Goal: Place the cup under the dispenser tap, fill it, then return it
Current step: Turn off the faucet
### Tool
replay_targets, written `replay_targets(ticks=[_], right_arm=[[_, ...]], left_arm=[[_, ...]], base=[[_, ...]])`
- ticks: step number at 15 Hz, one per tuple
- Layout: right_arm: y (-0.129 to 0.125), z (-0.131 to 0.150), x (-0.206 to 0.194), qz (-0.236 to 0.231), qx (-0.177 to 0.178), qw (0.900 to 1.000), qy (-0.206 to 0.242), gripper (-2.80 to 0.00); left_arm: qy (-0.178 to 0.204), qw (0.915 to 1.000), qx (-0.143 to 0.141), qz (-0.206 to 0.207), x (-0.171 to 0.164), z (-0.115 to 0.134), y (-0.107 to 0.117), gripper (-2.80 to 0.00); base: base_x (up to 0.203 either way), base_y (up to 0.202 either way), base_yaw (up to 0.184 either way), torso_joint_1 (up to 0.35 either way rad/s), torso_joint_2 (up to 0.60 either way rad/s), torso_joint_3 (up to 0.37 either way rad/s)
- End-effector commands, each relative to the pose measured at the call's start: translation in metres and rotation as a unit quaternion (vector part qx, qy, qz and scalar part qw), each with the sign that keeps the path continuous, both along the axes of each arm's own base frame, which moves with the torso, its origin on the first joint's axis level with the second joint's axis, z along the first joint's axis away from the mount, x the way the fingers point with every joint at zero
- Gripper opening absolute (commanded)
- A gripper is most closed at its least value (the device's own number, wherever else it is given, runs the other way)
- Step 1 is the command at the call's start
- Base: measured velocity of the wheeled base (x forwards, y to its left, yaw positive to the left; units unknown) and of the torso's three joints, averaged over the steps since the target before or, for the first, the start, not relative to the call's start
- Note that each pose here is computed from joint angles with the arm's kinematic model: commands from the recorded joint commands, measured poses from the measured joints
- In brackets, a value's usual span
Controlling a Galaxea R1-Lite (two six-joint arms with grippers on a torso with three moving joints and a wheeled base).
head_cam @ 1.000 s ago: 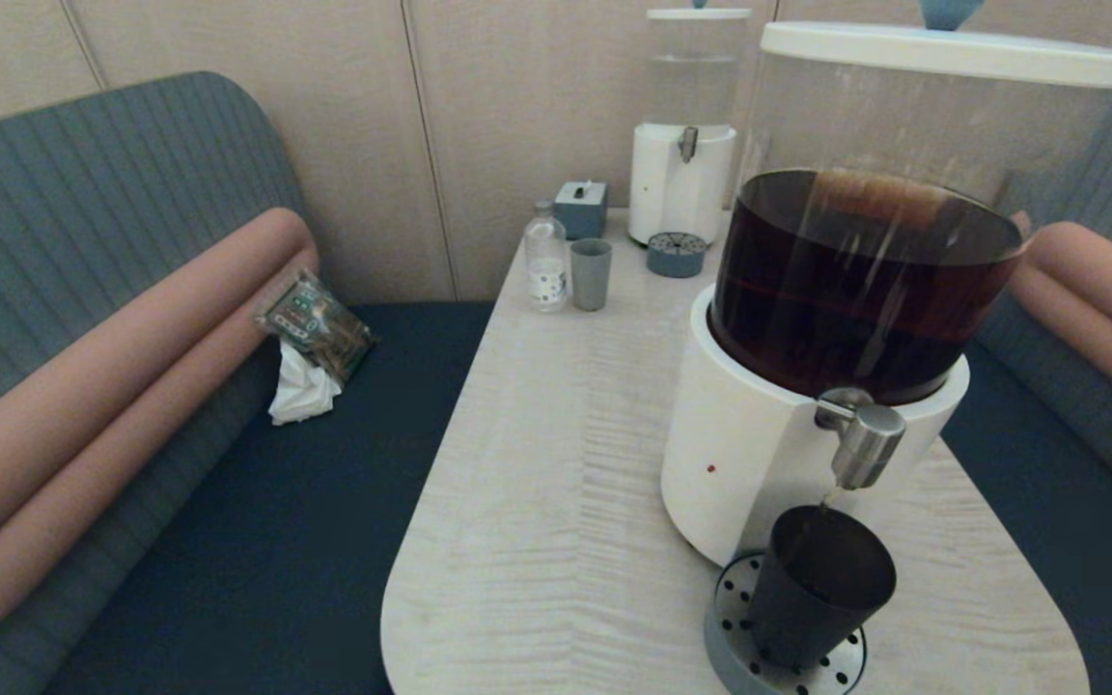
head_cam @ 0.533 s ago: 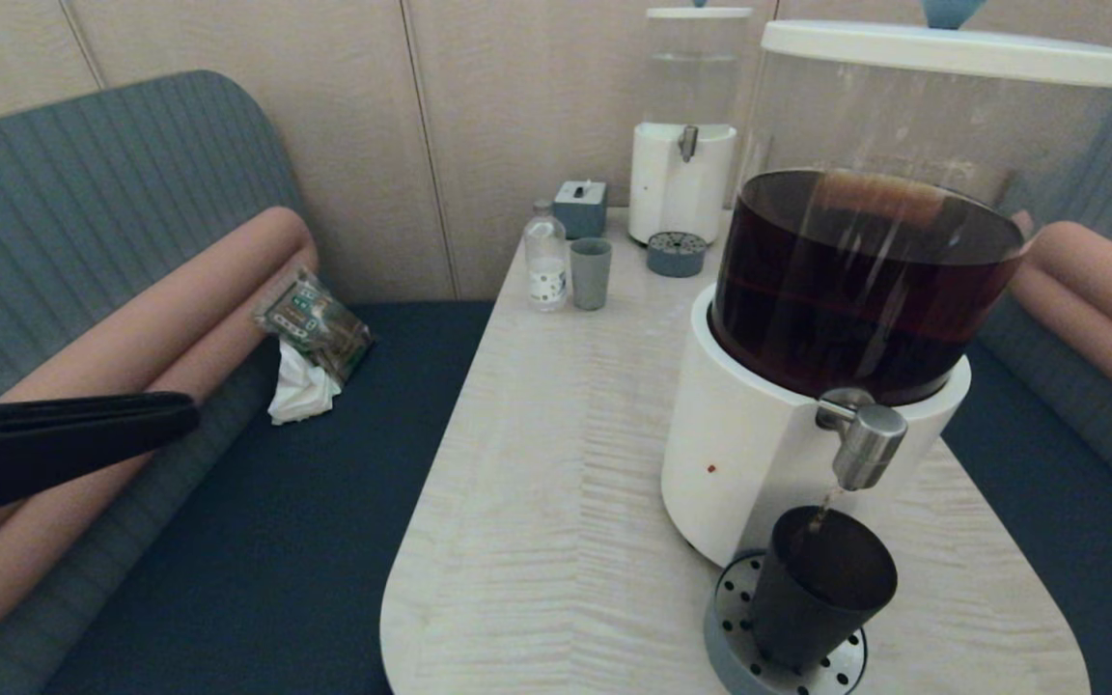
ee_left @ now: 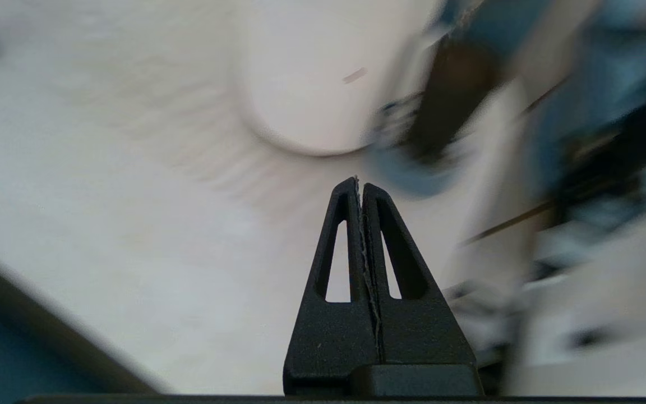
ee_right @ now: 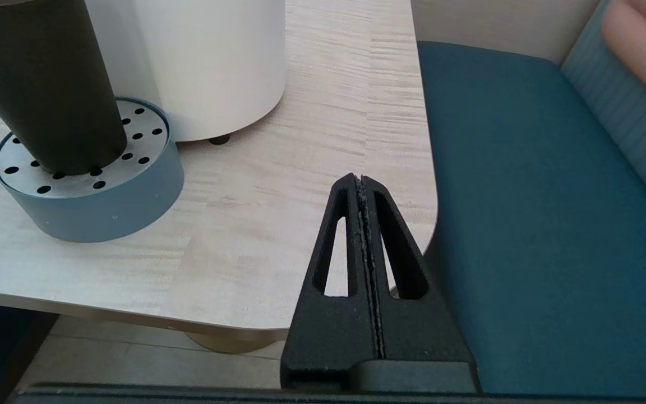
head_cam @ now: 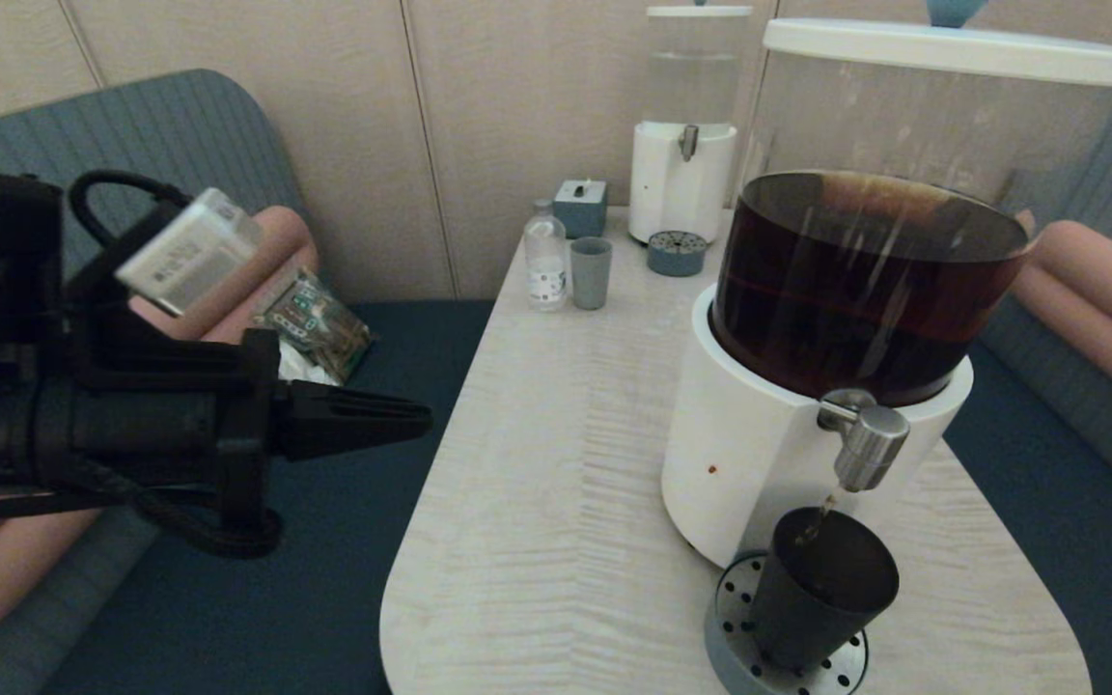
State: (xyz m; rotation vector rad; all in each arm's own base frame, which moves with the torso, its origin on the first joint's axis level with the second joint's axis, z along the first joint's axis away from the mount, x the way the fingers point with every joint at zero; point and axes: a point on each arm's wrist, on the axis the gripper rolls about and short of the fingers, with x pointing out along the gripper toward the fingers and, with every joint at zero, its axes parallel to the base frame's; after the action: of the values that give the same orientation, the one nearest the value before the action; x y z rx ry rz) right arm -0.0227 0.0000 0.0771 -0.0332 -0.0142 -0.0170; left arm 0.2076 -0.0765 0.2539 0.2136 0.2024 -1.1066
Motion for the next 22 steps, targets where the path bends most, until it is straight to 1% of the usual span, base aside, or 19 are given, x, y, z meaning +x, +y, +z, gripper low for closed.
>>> replay_targets(ticks=[1, 3, 6, 9, 12, 14, 17, 19, 22], right_arm=[[0.0, -0.001, 0.0, 0.0, 0.0, 1.0, 0.002, -2.8], [0.0, 0.0, 0.0, 0.0, 0.0, 1.0, 0.001, -2.8], [0.0, -0.001, 0.0, 0.0, 0.0, 1.0, 0.002, -2.8], [0.0, -0.001, 0.0, 0.0, 0.0, 1.0, 0.002, -2.8], [0.0, -0.001, 0.0, 0.0, 0.0, 1.0, 0.002, -2.8], [0.0, -0.001, 0.0, 0.0, 0.0, 1.0, 0.002, -2.8], [0.0, -0.001, 0.0, 0.0, 0.0, 1.0, 0.002, -2.8], [0.0, -0.001, 0.0, 0.0, 0.0, 1.0, 0.001, -2.8], [0.0, -0.001, 0.0, 0.0, 0.0, 1.0, 0.002, -2.8]], left_arm=[[-0.014, 0.9988, 0.047, 0.008, 0.018, -0.012, -0.021, -2.8], [-0.045, 0.9968, 0.065, 0.01, 0.023, -0.003, -0.048, -2.8], [-0.078, 0.9939, 0.076, -0.01, 0.018, 0.009, -0.092, -2.8], [-0.099, 0.9914, 0.08, -0.029, 0.005, 0.016, -0.13, -2.8], [-0.111, 0.9895, 0.089, -0.026, 0.004, 0.015, -0.161, -2.8], [-0.115, 0.9889, 0.092, -0.02, 0.003, 0.014, -0.171, -2.8], [-0.117, 0.9883, 0.094, -0.031, -0.007, 0.013, -0.182, -2.8], [-0.111, 0.9885, 0.093, -0.044, -0.013, 0.01, -0.19, -2.8], [-0.108, 0.9884, 0.094, -0.051, -0.011, 0.006, -0.202, -2.8]], base=[[0.0, 0.0, 0.0, 0.0, 0.0, 0.0], [0.0, 0.0, 0.0, 0.0, 0.0, 0.0], [0.0, 0.0, 0.0, 0.0, 0.0, 0.0], [0.0, 0.0, 0.0, 0.0, 0.0, 0.0], [0.0, 0.0, 0.0, 0.0, 0.0, 0.0], [0.0, 0.0, 0.0, 0.0, 0.0, 0.0], [0.0, 0.0, 0.0, 0.0, 0.0, 0.0], [0.0, 0.0, 0.0, 0.0, 0.0, 0.0], [0.0, 0.0, 0.0, 0.0, 0.0, 0.0]])
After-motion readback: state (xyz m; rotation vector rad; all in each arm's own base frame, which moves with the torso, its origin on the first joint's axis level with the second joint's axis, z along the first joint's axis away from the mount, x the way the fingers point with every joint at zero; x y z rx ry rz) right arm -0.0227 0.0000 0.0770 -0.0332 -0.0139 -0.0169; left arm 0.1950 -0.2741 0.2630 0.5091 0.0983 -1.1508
